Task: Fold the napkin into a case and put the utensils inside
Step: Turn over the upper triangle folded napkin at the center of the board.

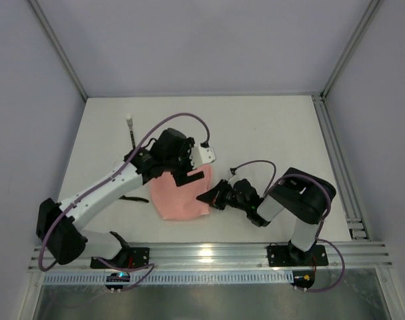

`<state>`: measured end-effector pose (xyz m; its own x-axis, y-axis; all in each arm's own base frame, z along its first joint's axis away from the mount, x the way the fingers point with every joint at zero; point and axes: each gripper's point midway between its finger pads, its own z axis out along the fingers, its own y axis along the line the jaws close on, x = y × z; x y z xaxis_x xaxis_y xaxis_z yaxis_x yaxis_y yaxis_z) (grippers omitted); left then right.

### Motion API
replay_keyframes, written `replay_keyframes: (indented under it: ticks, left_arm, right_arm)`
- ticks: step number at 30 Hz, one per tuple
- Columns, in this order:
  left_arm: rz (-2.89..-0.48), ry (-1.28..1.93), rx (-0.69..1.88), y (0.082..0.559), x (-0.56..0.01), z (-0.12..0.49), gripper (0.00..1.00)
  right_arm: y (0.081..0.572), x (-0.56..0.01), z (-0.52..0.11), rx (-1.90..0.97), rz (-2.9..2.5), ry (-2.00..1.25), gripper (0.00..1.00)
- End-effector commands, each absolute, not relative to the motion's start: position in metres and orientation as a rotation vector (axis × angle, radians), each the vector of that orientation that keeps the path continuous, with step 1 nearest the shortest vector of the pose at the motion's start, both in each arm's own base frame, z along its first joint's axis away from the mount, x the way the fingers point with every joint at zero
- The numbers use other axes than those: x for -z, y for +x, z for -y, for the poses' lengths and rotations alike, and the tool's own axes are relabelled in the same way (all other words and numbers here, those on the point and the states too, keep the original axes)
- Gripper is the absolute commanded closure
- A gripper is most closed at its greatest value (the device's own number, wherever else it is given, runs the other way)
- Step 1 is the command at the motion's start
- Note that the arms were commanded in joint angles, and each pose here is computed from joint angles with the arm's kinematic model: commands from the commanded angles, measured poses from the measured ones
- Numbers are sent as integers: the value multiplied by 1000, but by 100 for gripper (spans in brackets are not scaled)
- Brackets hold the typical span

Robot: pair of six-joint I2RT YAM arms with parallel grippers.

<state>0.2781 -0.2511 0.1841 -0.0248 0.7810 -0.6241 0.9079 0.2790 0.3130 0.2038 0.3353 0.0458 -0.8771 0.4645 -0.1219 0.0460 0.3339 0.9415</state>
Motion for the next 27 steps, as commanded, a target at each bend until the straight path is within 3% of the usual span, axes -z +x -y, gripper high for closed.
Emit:
replay_keyframes:
  ticks: [1, 3, 10, 17, 27]
  left_arm:
    - [-1850, 1657, 164, 240, -137, 226, 3]
    - [-1832, 1737, 104, 218, -108, 216, 1]
    - [-1651, 1677, 28, 192, -100, 218, 1]
    - [-1606, 1429, -43, 217, -104, 222, 1]
    - [-1578, 1559, -47, 212, -58, 225, 1]
  right_arm:
    - [224, -90, -347, -1599, -2123, 422, 96]
    - [231, -97, -347, -1572, -2117, 433, 96]
    - [253, -110, -349, -1454, -2121, 463, 96]
    - [256, -99, -348, -1421, -2157, 528, 96]
    - [260, -115, -344, -1409, -2119, 526, 96]
